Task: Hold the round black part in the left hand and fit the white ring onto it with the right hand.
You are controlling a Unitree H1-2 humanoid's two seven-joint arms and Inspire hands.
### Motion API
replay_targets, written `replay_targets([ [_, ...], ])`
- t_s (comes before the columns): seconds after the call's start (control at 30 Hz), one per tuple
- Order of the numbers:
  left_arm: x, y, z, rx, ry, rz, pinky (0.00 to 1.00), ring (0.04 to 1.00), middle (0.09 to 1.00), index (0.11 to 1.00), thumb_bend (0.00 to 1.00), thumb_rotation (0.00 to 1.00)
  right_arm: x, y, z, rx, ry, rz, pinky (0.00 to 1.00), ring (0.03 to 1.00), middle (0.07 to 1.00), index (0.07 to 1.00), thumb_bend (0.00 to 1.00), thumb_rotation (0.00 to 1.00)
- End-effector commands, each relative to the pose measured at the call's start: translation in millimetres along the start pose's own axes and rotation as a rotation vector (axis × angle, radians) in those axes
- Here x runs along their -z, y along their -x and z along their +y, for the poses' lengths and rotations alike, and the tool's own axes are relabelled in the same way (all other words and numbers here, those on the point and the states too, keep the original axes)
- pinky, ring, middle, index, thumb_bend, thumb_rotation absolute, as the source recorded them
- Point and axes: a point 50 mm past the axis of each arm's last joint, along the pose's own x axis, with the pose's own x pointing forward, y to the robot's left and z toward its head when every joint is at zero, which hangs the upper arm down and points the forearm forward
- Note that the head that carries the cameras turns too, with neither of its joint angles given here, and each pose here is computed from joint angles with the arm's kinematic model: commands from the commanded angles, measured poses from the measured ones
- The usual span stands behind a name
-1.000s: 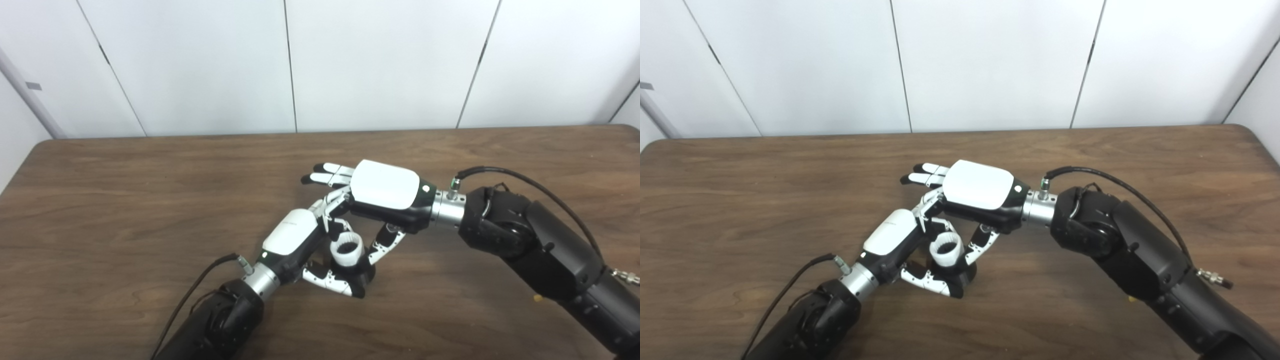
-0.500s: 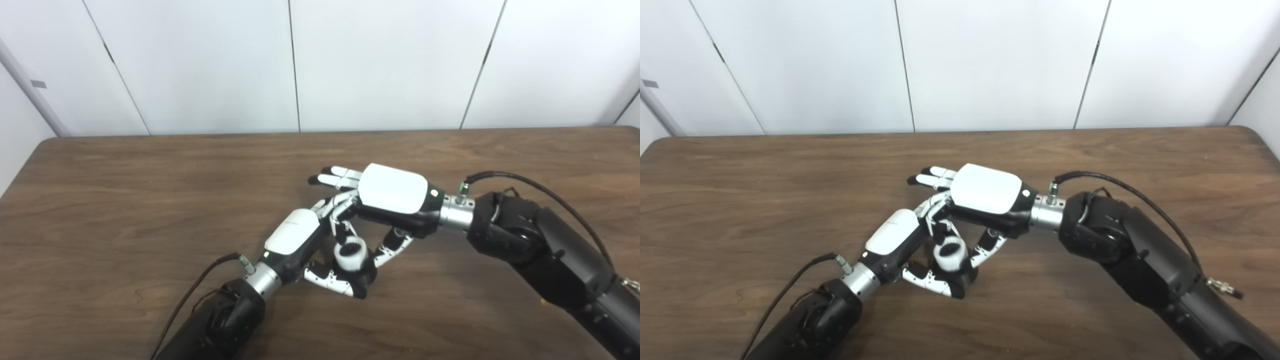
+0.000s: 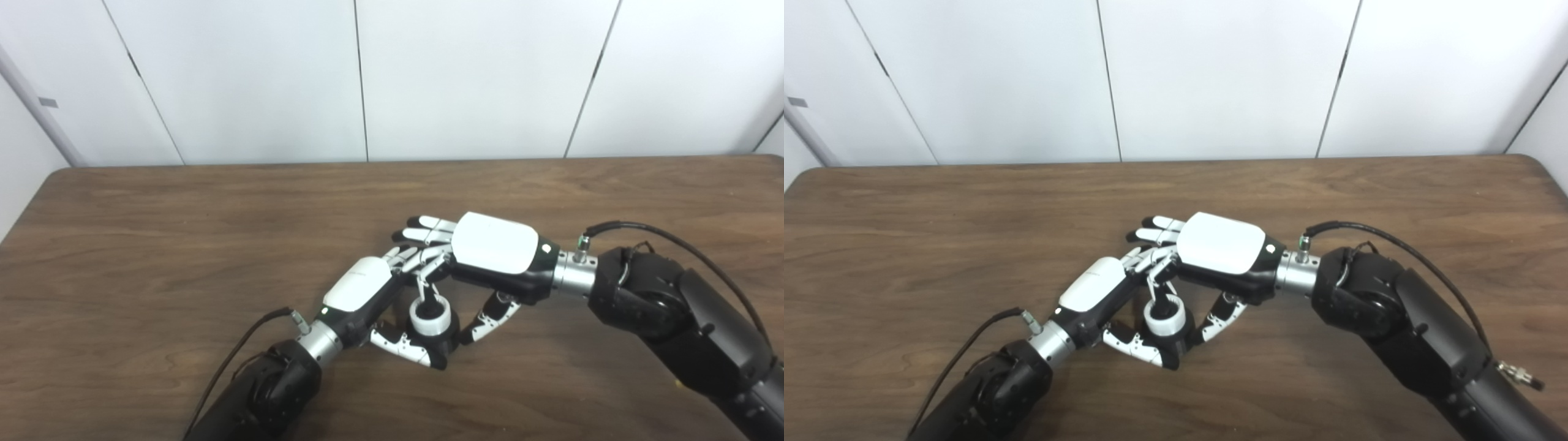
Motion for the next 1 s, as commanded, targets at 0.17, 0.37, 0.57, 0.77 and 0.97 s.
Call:
replay_targets([
  [0.17, -2.9, -8.2, 18.6, -0.039, -0.015, -0.037, 1.00, 0.961, 0.737, 0.480, 0.52, 0.06, -0.7, 2.2, -2.5, -0.062, 0.020, 0.015, 1.00, 0.961, 0.752, 0.481, 0.52, 0.14],
  [0.37, 4.3, -7.8, 27.3, -0.057, 0.018, -0.011, 1.00, 0.970, 0.745, 0.482, 0.52, 0.06, -4.7, 3.7, -0.6, -0.073, -0.001, 0.017, 1.00, 0.958, 0.750, 0.481, 0.52, 0.14],
  [0.57, 13.3, -6.5, 38.4, -0.088, 0.023, 0.000, 1.00, 0.972, 0.741, 0.482, 0.52, 0.06, -6.5, 8.4, -6.3, -0.072, -0.001, 0.041, 1.00, 0.957, 0.773, 0.484, 0.53, 0.14],
  [0.77, 16.5, -5.9, 37.8, -0.090, 0.022, 0.004, 1.00, 0.966, 0.737, 0.481, 0.52, 0.06, -5.7, 15.8, -11.3, -0.030, -0.015, 0.073, 1.00, 0.973, 0.789, 0.486, 0.52, 0.14],
  [0.97, 13.8, -9.3, 27.4, -0.078, 0.008, -0.016, 1.00, 0.965, 0.735, 0.481, 0.52, 0.06, -8.0, 10.8, -12.3, 0.021, 0.001, 0.054, 0.97, 0.956, 0.791, 0.487, 0.52, 0.14],
])
